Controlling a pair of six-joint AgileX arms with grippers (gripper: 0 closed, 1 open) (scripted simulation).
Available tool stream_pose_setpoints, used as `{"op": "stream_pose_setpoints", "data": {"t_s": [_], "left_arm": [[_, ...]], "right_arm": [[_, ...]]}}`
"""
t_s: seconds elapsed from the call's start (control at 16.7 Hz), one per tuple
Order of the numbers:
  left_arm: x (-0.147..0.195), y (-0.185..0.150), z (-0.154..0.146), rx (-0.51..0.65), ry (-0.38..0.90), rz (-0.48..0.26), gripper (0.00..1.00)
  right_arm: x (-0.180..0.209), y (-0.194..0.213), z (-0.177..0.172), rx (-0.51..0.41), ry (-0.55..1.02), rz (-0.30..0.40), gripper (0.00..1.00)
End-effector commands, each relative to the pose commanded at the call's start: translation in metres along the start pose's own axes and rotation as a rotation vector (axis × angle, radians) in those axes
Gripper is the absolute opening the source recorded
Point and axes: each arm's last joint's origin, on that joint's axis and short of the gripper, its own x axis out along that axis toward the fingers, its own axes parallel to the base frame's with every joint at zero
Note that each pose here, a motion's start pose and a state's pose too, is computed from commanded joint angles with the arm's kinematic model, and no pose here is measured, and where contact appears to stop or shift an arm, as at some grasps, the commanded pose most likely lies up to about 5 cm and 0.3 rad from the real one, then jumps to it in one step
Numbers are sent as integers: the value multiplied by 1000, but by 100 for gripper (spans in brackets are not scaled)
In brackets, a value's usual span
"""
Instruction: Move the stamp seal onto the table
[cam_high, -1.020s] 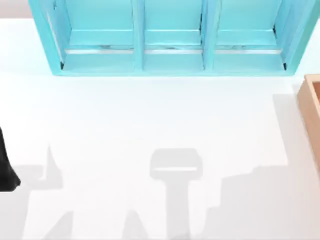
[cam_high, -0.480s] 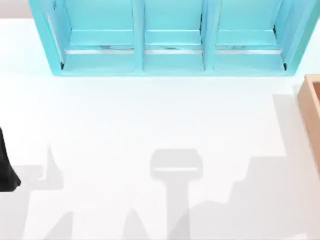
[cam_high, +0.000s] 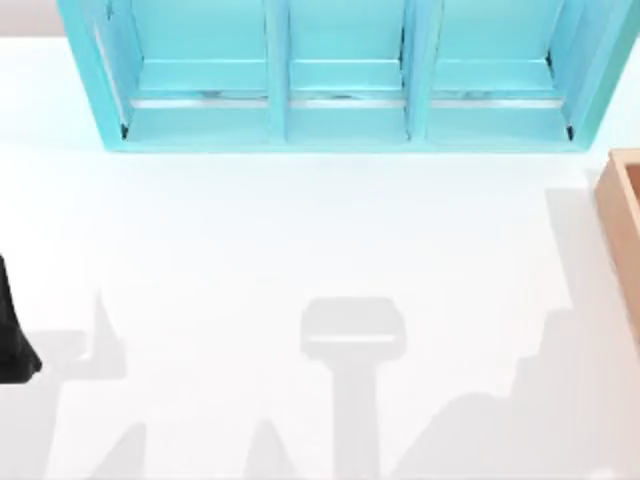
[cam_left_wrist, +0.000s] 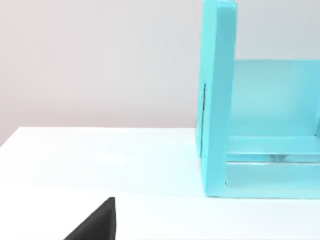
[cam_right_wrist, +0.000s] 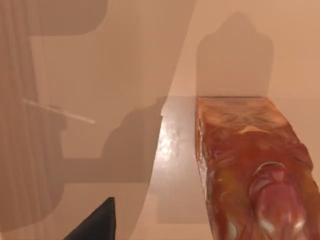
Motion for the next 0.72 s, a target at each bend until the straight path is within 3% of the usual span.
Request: {"op": "stream_pose_setpoints", "data": {"t_s": [0.36,0.66,0.72], "left_arm": [[0,0,0,0,0,0,100],[0,0,0,0,0,0,100],[0,0,0,0,0,0,100]], "right_arm": [[52,-1,0,0,-1,-1,100],[56,-1,0,0,0,0,100],[56,-1,0,0,0,0,92]]}}
